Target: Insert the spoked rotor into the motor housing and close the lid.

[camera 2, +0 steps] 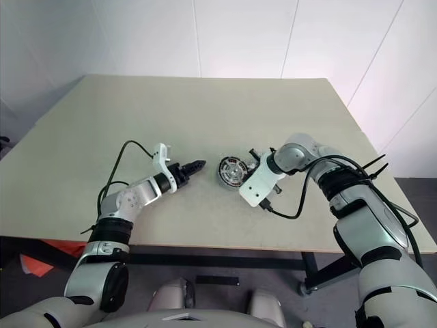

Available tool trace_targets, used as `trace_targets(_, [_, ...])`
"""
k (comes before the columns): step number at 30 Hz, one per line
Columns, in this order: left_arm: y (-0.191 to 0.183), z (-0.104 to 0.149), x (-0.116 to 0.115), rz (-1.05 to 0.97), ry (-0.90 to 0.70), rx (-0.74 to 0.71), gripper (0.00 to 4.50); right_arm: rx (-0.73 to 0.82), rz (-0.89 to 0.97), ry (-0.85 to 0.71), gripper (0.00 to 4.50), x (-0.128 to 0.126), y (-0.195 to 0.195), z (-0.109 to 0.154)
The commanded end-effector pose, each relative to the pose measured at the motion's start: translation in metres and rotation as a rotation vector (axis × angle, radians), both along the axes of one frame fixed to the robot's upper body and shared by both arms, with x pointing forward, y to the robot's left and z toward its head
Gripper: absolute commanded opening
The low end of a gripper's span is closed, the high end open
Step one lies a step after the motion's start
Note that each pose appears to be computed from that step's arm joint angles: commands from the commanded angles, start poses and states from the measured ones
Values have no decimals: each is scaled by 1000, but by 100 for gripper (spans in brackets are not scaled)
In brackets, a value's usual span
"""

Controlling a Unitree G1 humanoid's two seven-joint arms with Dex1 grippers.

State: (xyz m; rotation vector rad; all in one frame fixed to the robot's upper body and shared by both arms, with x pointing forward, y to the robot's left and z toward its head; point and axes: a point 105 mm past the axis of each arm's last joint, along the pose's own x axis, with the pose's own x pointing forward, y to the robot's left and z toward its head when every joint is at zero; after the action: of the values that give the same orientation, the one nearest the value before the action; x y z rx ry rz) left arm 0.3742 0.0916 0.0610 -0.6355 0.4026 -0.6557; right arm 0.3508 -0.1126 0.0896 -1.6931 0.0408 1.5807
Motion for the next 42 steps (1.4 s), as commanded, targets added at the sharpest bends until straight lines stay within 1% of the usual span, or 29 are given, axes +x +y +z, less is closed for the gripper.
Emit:
trace_targets(1, [1,11,4,3,-45,0,239,126,-27,29,1,-2,24,15])
trace_targets(4, [1,10,4,6,-43,1,239,166,-66,47,1,0,33,21])
trace_targets(9, [-1,9,3,5,-40,2,239,209,-111,126,1,-9,46,27])
trace_targets(14, [0,8,2,5,-39,6,239,239,-159,147,1,-9,56,30])
trace_targets(19, [1,8,1,7,-40,9,239,236,-253,183,1,-3,56,22])
trace_targets(21, [1,8,1,8,-41,11,239,267,-280,201,1,0,58,20])
trace_targets(23, [2,9,2,9,-42,14,239,310,-293,207,72,2,61,24])
trace_targets(25, [6,10,2,13,-45,17,239,375,-296,198,131,4,66,37])
trace_targets(29, [11,12,4,21,-52,21,239,430,-283,208,271,0,66,54])
trace_targets(32, [14,16,7,26,-63,21,239,519,-299,235,271,-6,64,72])
trace_targets(34, [12,18,7,20,-69,21,239,606,-372,260,271,-3,60,83])
trace_targets(36, [8,19,6,3,-73,20,239,736,-514,299,271,6,52,94])
trace_targets(38, [5,19,4,-11,-73,17,239,903,-715,365,271,18,39,103])
trace_targets(39, [4,18,3,-15,-72,16,239,989,-835,404,271,23,28,103])
trace_targets(40, [3,18,3,-17,-70,16,239,1063,-950,441,271,26,17,101])
trace_targets(42, [1,15,3,-23,-59,23,239,1187,-1230,529,271,28,-14,87])
